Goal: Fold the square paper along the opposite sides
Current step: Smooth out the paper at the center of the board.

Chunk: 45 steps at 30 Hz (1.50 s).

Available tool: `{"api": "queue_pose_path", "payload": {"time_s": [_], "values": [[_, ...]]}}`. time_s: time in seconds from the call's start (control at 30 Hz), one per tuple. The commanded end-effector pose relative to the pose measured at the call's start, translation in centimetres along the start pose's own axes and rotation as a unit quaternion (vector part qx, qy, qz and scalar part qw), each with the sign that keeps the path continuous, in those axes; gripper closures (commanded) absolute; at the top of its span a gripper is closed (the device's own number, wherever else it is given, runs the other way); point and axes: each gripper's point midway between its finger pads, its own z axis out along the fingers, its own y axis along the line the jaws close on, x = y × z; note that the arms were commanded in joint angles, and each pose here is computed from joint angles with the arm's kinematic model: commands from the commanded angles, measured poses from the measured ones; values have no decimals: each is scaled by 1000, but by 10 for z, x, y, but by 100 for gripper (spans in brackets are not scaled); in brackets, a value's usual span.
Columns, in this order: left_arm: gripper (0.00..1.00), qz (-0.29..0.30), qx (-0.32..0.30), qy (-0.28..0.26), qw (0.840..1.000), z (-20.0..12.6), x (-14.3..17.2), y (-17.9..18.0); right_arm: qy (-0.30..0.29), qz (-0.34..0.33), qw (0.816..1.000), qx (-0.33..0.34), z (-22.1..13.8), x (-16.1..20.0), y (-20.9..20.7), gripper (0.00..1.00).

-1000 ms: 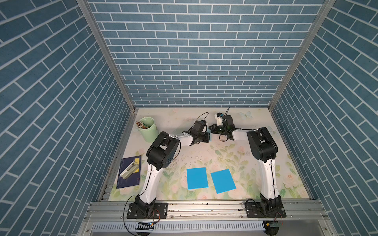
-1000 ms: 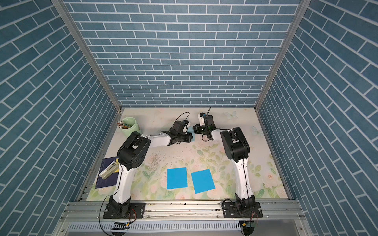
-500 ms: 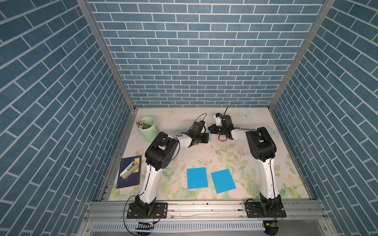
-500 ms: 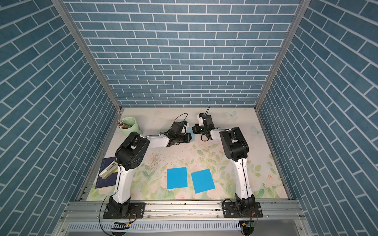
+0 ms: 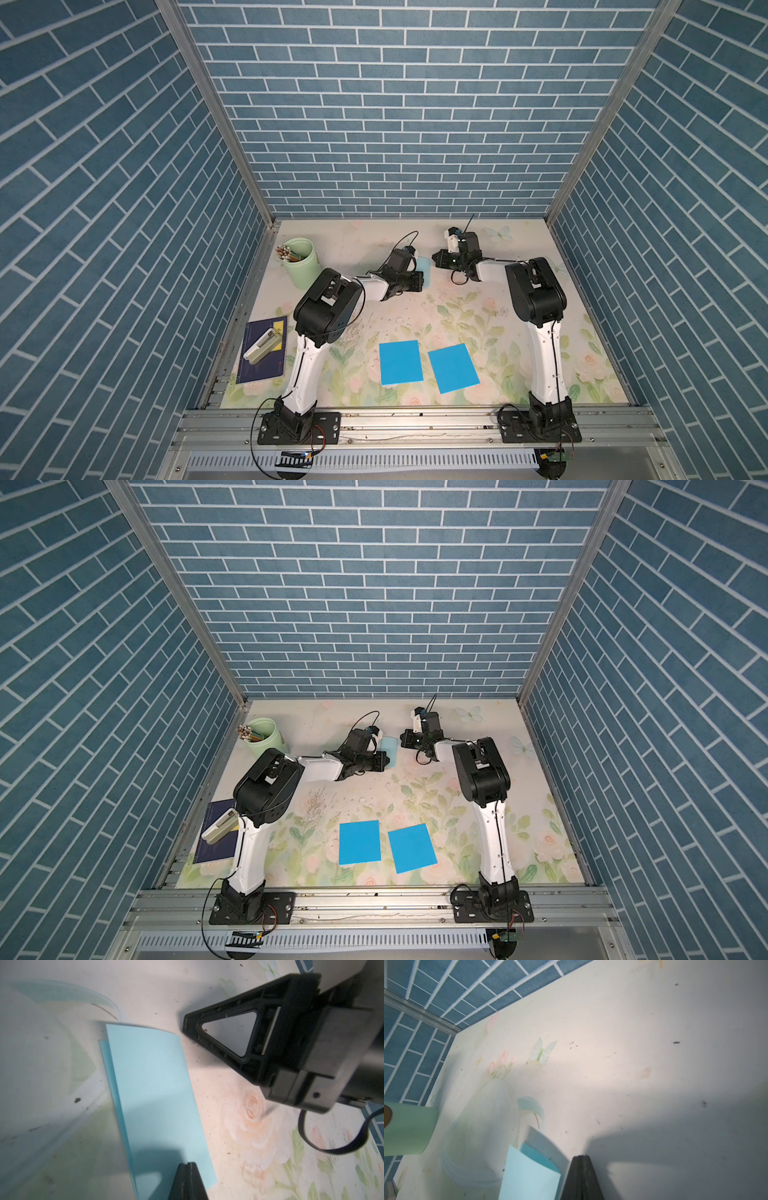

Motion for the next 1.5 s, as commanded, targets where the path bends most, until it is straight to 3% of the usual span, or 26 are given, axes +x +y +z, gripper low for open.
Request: {"api": "queue_pose_path", "payload": {"time_s": [0.0, 0.27, 0.53, 0.7, 1.03, 1.47], "values": [[100, -18, -30, 47, 998, 0, 32, 21, 45, 12, 998, 47, 2, 33, -31, 100], [100, -21, -30, 50, 998, 0, 35, 22, -9, -43, 999, -30, -27, -19, 38, 100], [100, -20, -31, 48, 998, -1, 32, 21, 23, -53, 996, -71, -17, 29, 78, 100], [100, -21, -31, 49, 998, -1, 34, 22, 53, -34, 997, -47, -1, 54, 54, 100], [100, -23, -32, 50, 998, -1, 38, 25, 62, -18, 997, 40, 4, 50, -6, 100], [100, -26, -32, 53, 998, -3, 41, 28, 63, -16, 996, 61, 13, 48, -23, 100]]}}
